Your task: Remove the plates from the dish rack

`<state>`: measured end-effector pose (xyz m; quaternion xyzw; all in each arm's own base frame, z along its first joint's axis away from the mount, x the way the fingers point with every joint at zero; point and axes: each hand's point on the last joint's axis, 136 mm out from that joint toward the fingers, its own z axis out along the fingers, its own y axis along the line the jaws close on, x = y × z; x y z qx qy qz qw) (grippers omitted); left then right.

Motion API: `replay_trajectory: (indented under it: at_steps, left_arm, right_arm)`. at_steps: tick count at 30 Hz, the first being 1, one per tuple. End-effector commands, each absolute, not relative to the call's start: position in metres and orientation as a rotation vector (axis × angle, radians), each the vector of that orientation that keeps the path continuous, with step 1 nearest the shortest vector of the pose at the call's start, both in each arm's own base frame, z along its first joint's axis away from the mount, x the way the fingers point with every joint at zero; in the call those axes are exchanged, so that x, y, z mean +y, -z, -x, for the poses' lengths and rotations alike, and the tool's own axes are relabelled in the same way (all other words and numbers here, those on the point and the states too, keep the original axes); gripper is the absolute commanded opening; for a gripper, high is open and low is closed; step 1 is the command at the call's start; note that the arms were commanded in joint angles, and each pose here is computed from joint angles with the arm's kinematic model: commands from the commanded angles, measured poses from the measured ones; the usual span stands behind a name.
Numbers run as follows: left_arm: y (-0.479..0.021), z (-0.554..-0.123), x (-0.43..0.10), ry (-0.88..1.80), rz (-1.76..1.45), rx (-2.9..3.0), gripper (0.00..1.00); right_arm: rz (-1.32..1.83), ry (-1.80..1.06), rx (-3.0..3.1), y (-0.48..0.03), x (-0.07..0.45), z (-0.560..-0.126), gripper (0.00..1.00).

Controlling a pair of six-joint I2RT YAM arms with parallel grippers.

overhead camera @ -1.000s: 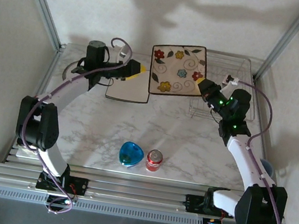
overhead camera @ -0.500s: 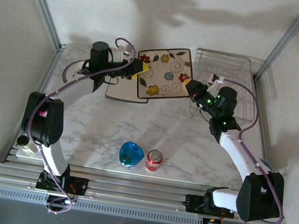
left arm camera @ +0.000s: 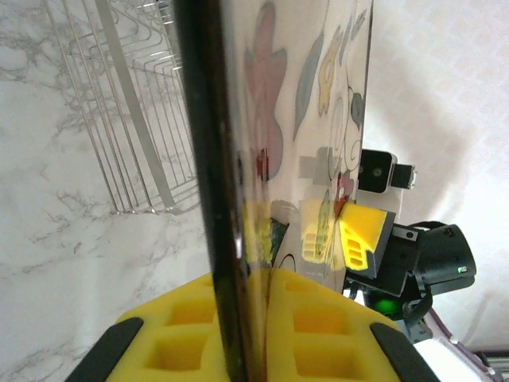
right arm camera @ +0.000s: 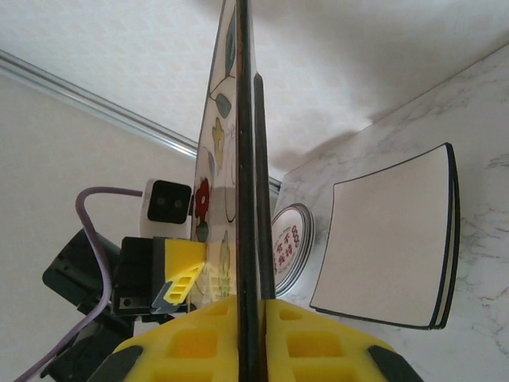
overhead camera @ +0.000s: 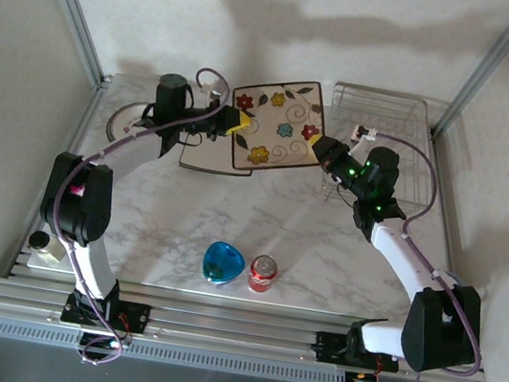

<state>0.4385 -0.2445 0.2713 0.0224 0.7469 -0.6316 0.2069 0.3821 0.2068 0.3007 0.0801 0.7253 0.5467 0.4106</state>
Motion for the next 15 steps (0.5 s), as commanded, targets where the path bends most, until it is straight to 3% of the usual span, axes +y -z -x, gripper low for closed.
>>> replay_trajectory:
  at_steps: [1,6,12,15]
  left_arm:
    - [-0.278,-0.431,-0.254,1.728,-0.25,2.006,0.0]
    - [-0.279,-0.433,-0.253,1.714,-0.232,2.003,0.0]
    - [-0.294,-0.442,-0.248,1.704,-0.181,1.953,0.0]
    - [-0.308,-0.449,-0.241,1.697,-0.14,1.904,0.0]
  right_arm:
    - [-0.08,-1.452,1.557,-0.387,0.21,-0.374,0.0]
    - [-0.087,-1.443,1.576,-0.384,0.211,-0.377,0.03]
    - [-0.112,-1.383,1.65,-0.375,0.209,-0.382,0.68]
    - [-0.159,-1.306,1.742,-0.363,0.204,-0.385,0.86]
